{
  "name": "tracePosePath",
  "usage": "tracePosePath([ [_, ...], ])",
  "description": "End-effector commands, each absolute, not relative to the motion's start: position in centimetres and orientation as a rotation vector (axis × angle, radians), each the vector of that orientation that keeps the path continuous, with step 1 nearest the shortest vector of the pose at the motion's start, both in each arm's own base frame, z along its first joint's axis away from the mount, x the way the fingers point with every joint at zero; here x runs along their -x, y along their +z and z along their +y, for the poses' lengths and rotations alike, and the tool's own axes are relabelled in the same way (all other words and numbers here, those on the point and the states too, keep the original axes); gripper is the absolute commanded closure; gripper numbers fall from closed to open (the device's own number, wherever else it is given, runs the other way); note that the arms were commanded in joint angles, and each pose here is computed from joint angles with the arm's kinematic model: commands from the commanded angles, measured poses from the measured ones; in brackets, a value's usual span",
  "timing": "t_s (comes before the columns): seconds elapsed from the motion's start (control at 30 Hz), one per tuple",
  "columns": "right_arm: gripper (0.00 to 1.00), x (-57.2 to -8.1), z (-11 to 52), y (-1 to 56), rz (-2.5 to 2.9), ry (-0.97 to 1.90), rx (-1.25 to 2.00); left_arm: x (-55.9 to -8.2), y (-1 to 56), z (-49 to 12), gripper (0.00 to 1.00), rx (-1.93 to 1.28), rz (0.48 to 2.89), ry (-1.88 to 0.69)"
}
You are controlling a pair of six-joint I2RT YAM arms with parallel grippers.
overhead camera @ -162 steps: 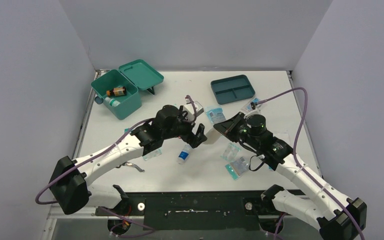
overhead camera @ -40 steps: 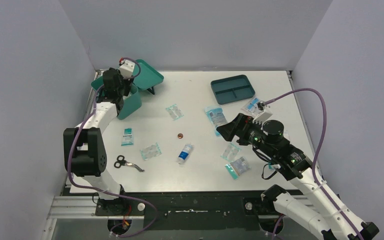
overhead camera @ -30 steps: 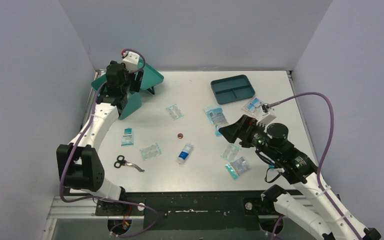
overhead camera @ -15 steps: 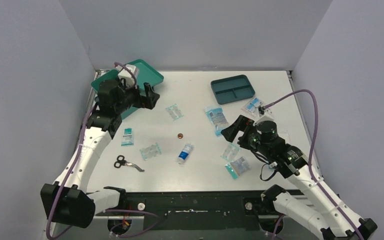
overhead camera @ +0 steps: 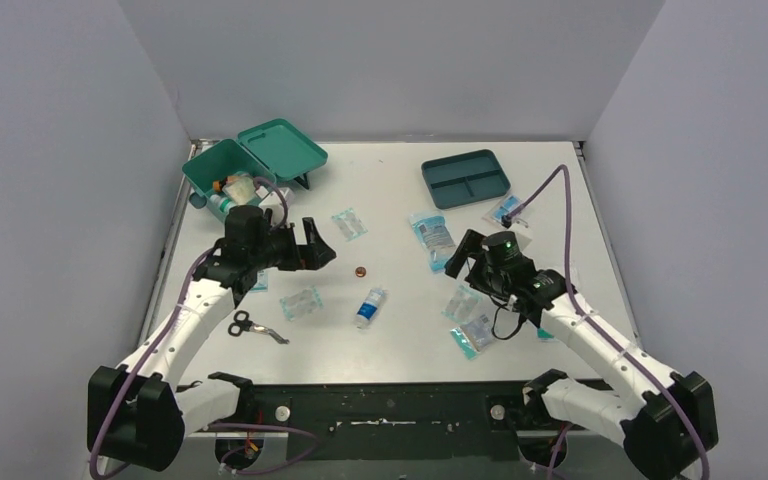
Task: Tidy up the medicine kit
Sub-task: Pick up the medical item at the center of the board.
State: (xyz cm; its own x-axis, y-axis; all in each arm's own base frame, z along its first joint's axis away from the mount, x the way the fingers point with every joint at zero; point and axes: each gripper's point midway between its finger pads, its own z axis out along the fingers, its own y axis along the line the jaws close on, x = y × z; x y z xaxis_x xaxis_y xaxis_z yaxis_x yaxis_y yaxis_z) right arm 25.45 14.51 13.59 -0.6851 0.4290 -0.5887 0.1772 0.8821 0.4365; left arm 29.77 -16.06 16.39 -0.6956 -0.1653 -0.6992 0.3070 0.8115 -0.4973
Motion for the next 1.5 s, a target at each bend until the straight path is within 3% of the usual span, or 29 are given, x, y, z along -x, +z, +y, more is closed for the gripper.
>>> tracePosePath([
  [0.0, 0.00, -28.2, 13.5, 11.8, 2.285, 0.452, -0.461, -29.6, 17.3, -15.5, 0.03, -0.070, 2.161, -0.737],
  [0.17, 0.04, -31.3, 14.0, 12.1, 2.218, 0.494, -0.307, -29.7, 18.2, -13.9, 0.03, -0.033, 2.057, -0.646],
  [0.53, 0.27, -38.3, 13.9, 11.8, 2.255, 0.375, -0.045, -28.6, 18.1, -13.6, 0.03, -0.128, 2.100, -0.563],
  [0.7, 0.09, -40.1, 13.7, 10.0, 2.335, 0.232, 0.088, -28.4, 18.1, -12.6, 0.03, -0.131, 2.110, -0.459],
  [0.87, 0.03, -40.8, 14.7, 8.2, 2.382, 0.197, 0.189, -28.4, 18.4, -12.3, 0.03, -0.132, 2.098, -0.423],
  [1.47, 0.01, -40.1, 16.5, 3.3, 2.454, -0.007, 0.407, -28.7, 18.3, -11.5, 0.05, -0.119, 2.100, -0.362],
])
